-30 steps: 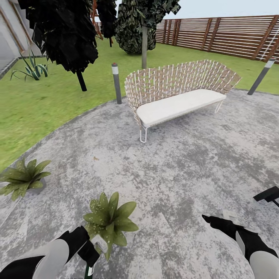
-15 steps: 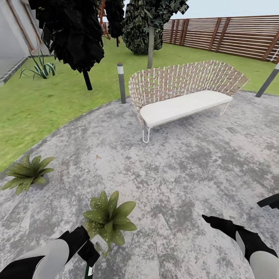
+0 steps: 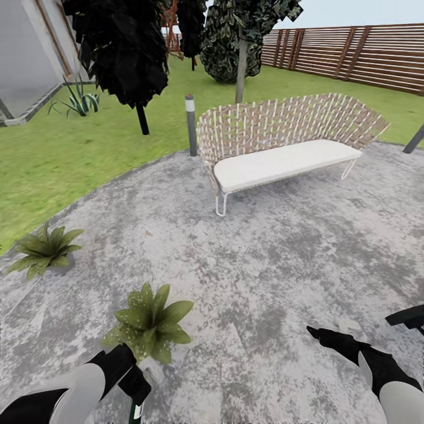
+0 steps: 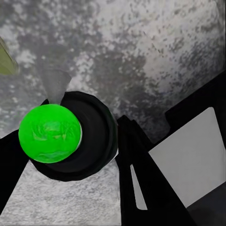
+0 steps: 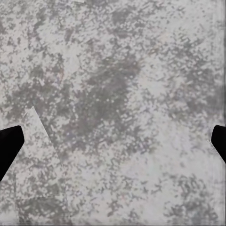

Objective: Pick up the pesticide atomizer in the garden and spray insectifuge to fully cover both potted plants in the garden.

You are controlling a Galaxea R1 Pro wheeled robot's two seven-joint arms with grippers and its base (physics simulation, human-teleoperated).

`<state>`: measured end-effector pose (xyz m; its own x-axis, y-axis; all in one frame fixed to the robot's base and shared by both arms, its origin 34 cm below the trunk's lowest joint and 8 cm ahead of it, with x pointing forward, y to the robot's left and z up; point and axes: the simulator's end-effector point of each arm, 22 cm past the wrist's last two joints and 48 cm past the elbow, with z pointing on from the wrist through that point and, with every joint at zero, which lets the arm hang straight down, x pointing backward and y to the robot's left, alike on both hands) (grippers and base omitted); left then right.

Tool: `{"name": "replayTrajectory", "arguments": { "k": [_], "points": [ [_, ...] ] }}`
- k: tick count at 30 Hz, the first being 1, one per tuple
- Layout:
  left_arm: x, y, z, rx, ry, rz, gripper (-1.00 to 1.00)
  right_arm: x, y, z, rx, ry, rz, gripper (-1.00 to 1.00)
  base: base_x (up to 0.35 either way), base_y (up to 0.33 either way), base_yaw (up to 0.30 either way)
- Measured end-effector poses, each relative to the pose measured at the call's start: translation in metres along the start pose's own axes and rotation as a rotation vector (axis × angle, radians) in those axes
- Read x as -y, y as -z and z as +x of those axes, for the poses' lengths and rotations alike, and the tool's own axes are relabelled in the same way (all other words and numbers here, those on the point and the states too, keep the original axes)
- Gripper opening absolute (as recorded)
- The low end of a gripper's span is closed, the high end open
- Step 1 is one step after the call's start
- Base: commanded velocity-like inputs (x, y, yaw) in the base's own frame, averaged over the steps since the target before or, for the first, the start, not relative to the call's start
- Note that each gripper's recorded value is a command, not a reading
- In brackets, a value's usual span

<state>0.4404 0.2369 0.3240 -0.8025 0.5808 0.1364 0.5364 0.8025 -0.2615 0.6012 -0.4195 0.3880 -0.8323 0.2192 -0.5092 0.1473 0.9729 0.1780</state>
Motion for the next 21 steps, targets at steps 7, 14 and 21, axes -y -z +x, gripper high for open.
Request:
{"name": "replayTrajectory", "arguments": {
  "k": [7, 14, 21],
  "points": [
    [0.000, 0.000, 0.001, -0.002, 0.002, 0.001, -1.00, 0.000, 0.000, 0.000, 0.001, 0.000, 0.001, 1.00, -0.018, -0.027, 0.238],
    [-0.002, 0.001, 0.001, -0.009, 0.002, -0.004, -1.00, 0.000, 0.000, 0.000, 0.000, 0.000, 0.002, 1.00, 0.000, -0.001, 0.044],
    [-0.048, 0.036, -0.013, -0.050, 0.108, -0.118, -1.00, 0.000, 0.000, 0.001, -0.002, -0.001, 0.003, 1.00, 0.000, 0.000, 0.001]
  ]
}}
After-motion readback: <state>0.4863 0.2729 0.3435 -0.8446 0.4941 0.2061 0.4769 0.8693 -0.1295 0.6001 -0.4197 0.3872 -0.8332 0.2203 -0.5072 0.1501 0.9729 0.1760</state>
